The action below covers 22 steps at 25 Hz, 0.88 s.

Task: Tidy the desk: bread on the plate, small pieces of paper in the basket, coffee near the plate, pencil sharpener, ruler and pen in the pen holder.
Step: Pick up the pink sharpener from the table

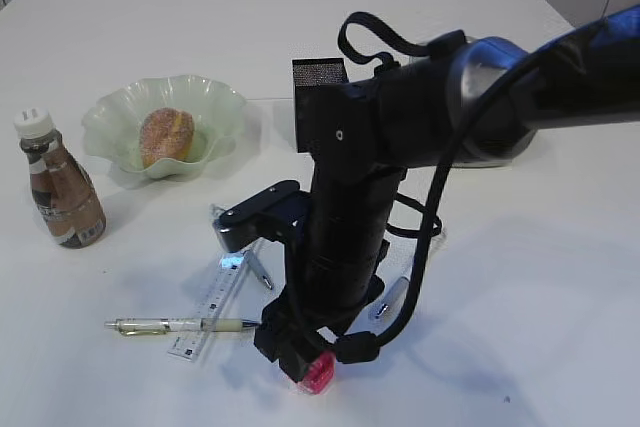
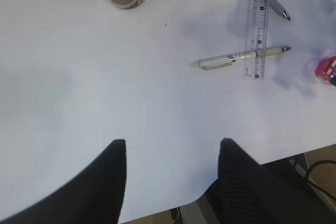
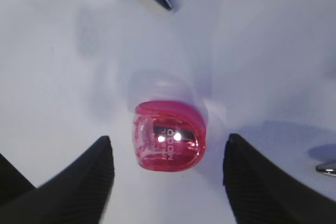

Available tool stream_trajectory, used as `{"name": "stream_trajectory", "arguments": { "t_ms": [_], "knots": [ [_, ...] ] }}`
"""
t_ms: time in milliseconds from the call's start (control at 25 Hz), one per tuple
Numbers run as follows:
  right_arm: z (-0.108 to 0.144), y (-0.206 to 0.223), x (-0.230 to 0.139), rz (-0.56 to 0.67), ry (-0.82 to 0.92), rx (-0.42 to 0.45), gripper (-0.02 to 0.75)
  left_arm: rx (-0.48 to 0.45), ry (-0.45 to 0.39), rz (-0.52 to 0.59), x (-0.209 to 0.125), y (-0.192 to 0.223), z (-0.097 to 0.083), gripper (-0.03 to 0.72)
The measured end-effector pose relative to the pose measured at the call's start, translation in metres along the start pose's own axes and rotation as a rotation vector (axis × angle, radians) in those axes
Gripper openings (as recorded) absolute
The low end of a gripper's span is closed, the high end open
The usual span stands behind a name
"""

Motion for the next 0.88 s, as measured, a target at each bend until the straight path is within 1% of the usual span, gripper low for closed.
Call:
{"name": "stream_trajectory", "arguments": {
  "t_ms": [40, 200, 560, 880],
  "knots": [
    [0.000, 0.003, -0.001, 0.007, 0.005, 0.005, 0.533, 0.000, 0.000, 0.000, 0.000, 0.000, 0.000, 0.394],
    [0.002, 0.008, -0.001, 0.019, 0.019, 0.026, 0.525, 0.000, 0.000, 0.000, 0.000, 0.000, 0.000, 0.394],
    [0.007, 0.020, -0.002, 0.047, 0.013, 0.040, 0.523, 0.000, 0.000, 0.000, 0.000, 0.000, 0.000, 0.394],
    [0.005, 0.023, -0.001, 0.044, 0.007, 0.028, 0.522, 0.000, 0.000, 0.000, 0.000, 0.000, 0.000, 0.394]
  ]
}}
Point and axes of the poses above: a point on each arm's last joint axis where the gripper is mounted, y pointing out along that axis toward the gripper, z along the wrist's bending axis when the last joint is at zero, x = y × z, the point moved 5 cm from there along y, pointing out along that axis toward the gripper, and after that the axes turned 12 degrees about -y, right-handed, at the moved point
